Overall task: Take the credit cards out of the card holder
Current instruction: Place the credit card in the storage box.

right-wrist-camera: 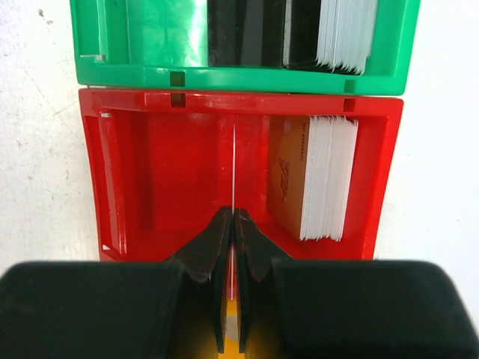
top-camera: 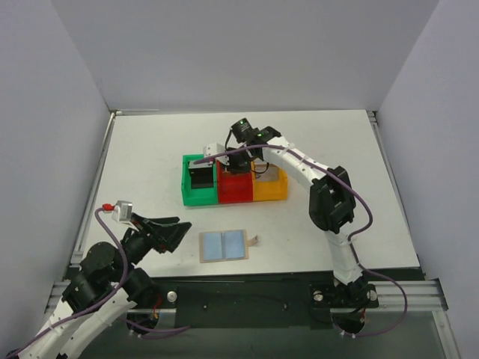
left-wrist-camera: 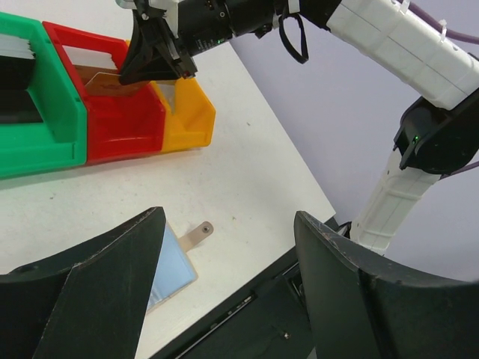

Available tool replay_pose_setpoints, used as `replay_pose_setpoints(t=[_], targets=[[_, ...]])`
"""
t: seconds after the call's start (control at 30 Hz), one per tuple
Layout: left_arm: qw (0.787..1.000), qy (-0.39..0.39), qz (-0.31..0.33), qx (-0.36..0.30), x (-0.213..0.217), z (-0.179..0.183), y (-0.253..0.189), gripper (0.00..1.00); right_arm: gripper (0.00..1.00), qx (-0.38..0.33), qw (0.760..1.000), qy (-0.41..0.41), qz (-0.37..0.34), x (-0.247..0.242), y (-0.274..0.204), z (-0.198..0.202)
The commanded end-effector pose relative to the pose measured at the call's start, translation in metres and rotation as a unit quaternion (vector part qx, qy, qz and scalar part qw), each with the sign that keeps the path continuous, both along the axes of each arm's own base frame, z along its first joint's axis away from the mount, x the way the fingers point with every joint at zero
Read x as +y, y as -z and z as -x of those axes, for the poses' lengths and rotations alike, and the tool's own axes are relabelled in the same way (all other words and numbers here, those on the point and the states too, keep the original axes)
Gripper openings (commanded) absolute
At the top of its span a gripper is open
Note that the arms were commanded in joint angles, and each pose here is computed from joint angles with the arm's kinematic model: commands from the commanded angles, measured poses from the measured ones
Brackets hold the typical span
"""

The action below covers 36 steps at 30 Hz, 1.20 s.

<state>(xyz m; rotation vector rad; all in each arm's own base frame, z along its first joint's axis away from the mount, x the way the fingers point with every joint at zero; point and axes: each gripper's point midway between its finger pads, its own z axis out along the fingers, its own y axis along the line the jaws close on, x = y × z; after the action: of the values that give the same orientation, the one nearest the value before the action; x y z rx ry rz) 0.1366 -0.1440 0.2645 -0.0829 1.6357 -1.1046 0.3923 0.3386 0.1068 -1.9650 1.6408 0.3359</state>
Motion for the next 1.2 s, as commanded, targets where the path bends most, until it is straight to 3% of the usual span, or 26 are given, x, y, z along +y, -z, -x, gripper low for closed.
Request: replay_pose_setpoints(t=[0.0,1.17], targets=[[1.000,-0.003,-0.007,-0.014,-0.002,-0.004,-0.009,0.80,0.00,-0.010,1.000,-0.016,0.008,-0.001,0.004,-0.005],[0.999,-0.011,-0.029,-0.008,-0.006,-0.014,0.005,0.80,0.00,-0.020,0.999,-0.020,0.021,0.013,0.045,-0.032]])
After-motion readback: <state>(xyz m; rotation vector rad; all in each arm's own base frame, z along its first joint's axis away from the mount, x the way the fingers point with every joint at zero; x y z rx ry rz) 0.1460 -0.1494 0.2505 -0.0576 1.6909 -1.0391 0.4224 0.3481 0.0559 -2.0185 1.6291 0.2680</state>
